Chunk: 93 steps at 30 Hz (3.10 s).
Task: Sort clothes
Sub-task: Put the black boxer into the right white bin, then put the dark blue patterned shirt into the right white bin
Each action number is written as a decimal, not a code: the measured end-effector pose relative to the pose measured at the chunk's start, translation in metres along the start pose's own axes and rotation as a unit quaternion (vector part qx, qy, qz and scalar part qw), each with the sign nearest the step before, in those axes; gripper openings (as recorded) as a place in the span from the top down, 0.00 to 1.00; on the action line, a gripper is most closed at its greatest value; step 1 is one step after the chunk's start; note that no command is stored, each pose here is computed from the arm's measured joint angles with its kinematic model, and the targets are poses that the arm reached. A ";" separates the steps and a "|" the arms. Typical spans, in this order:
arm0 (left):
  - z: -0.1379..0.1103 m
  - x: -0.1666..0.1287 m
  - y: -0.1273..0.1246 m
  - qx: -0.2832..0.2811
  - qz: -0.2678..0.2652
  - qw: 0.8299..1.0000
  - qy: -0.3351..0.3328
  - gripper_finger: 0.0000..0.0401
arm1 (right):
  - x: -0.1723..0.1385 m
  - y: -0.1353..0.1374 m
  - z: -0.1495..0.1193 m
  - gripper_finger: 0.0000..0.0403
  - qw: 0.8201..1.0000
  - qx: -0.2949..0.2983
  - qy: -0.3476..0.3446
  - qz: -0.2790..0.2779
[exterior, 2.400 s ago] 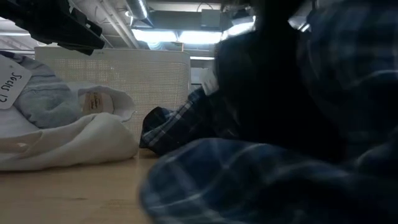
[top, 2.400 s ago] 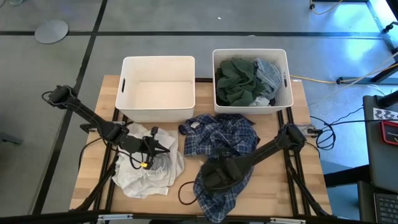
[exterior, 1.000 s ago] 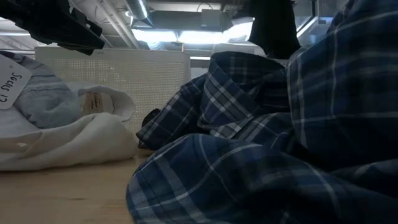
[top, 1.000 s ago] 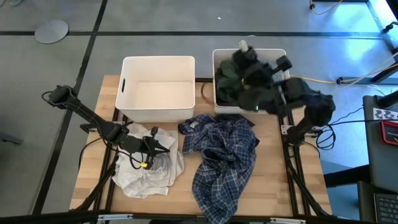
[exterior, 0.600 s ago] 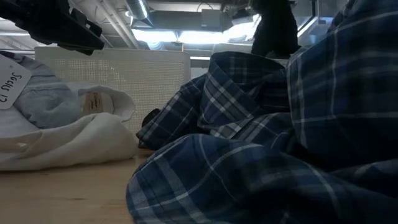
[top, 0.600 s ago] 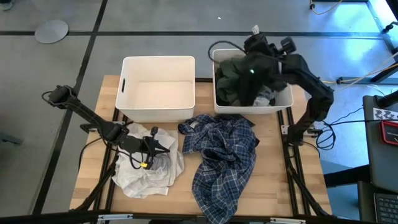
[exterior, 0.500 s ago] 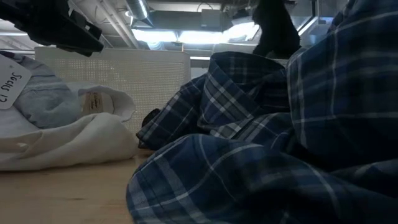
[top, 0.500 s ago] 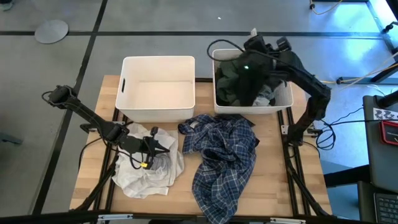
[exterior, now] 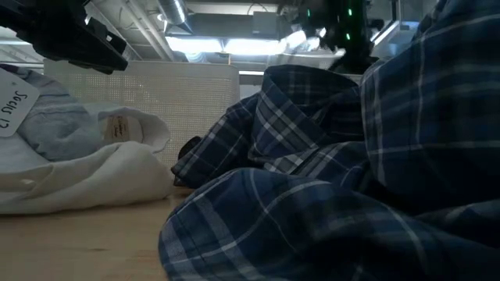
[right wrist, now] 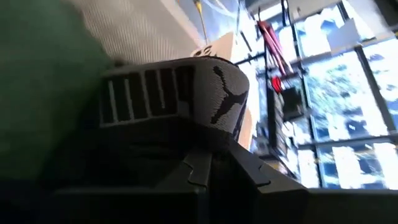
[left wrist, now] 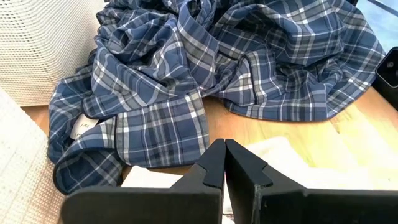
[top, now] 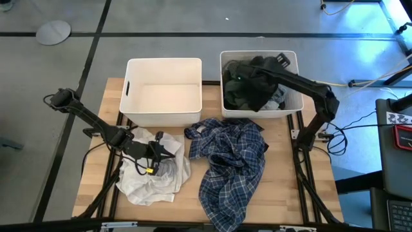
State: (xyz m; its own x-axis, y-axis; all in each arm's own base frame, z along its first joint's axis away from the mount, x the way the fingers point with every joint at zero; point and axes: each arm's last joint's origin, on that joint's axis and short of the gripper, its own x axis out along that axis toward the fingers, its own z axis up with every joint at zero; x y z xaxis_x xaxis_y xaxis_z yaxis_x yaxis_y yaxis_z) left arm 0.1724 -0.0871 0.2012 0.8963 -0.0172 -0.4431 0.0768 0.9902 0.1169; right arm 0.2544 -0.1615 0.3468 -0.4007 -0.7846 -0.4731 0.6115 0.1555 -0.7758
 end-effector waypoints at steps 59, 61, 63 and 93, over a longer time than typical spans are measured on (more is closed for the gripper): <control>0.005 0.000 0.000 0.009 -0.002 1.000 -0.022 1.00 | -0.263 0.137 -0.185 0.36 0.784 -0.221 -0.319 0.484; 0.004 0.000 0.000 0.009 -0.002 1.000 -0.021 1.00 | -0.257 0.144 -0.184 0.36 0.789 -0.227 -0.311 0.479; 0.004 0.000 0.000 0.008 -0.002 1.000 -0.021 1.00 | -0.249 0.151 -0.182 0.36 0.797 -0.233 -0.300 0.469; 0.004 0.000 0.000 0.008 -0.002 1.000 -0.021 1.00 | -0.140 0.220 -0.168 0.36 0.882 -0.238 -0.178 0.364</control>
State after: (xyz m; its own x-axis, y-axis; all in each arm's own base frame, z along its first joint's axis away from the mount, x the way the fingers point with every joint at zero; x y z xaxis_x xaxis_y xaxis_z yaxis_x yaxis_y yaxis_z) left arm 0.1742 -0.0881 0.2050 0.9132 -0.0266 -0.4067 0.0866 0.9877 0.1299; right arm 0.3306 0.0832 0.1728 0.2726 -0.4981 -0.8232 0.2279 0.8646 -0.4478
